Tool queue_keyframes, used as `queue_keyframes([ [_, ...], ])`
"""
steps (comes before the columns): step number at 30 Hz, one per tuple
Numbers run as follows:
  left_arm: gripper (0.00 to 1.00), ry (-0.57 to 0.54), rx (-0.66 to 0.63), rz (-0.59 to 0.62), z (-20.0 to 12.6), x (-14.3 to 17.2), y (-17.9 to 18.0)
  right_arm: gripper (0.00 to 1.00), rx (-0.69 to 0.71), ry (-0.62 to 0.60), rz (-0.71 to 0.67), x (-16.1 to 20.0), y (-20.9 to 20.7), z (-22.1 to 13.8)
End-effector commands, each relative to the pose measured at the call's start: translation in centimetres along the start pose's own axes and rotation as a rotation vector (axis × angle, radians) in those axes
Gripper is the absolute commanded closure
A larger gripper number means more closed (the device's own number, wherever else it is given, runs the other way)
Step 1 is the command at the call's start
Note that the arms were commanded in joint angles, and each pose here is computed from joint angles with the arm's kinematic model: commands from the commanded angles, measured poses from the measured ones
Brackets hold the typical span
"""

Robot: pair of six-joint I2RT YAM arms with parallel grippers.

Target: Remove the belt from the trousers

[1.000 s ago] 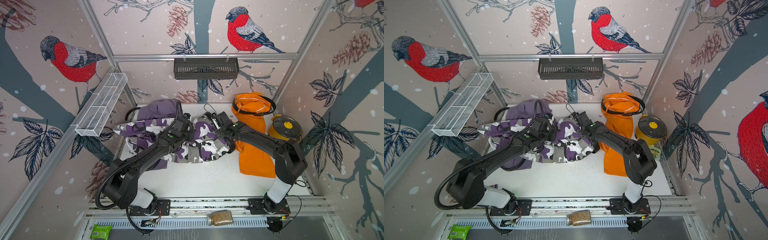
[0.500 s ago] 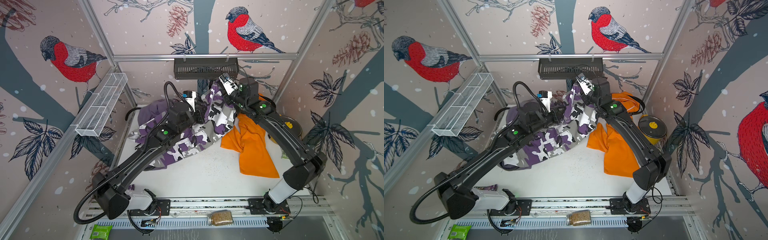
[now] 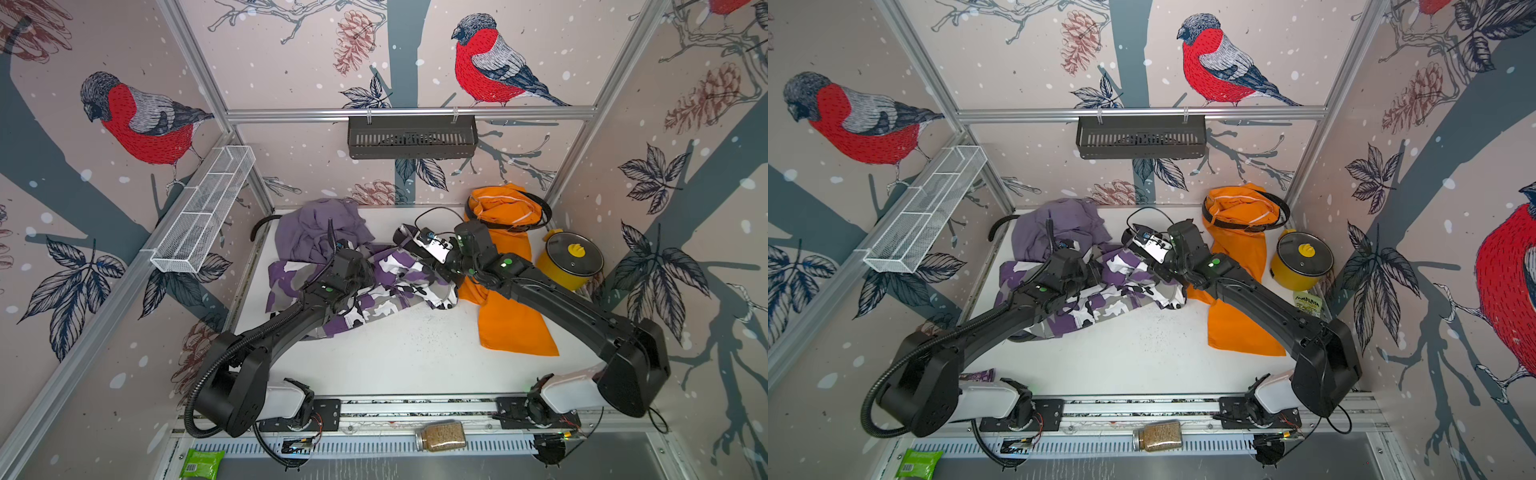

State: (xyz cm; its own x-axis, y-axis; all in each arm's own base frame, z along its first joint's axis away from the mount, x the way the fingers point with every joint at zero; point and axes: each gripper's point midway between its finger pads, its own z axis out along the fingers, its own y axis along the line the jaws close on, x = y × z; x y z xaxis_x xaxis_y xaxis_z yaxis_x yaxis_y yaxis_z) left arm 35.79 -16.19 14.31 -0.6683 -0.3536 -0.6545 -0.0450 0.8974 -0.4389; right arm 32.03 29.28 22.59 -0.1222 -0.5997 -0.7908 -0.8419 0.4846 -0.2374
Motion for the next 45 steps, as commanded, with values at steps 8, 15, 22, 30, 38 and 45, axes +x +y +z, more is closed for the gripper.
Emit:
queue_keyframes([
  [8,0.00,-0.123,0.323,0.352,-6.7,-1.4,-9.1,0.91,-0.008,-0.092,0.063,0.2,0.9,-1.2],
  [15,0.00,-0.025,0.496,0.485,-4.2,1.5,-13.5,0.91,-0.022,-0.135,0.069,-0.7,0.4,-2.6],
  [22,0.47,-0.054,0.509,0.537,-1.8,0.9,-15.1,0.92,-0.026,-0.141,0.070,-0.7,0.3,-3.1],
  [30,1.00,-0.092,0.155,0.489,1.5,-0.9,-8.8,0.92,-0.021,-0.138,0.093,0.5,0.3,-4.0],
  [38,1.00,-0.012,0.027,0.346,3.0,-1.5,-3.2,0.92,-0.037,-0.111,0.143,2.8,1.2,-3.8],
  [45,0.19,-0.068,0.023,0.463,0.7,-1.8,-6.1,0.92,-0.048,-0.135,0.123,1.3,1.1,-4.2],
])
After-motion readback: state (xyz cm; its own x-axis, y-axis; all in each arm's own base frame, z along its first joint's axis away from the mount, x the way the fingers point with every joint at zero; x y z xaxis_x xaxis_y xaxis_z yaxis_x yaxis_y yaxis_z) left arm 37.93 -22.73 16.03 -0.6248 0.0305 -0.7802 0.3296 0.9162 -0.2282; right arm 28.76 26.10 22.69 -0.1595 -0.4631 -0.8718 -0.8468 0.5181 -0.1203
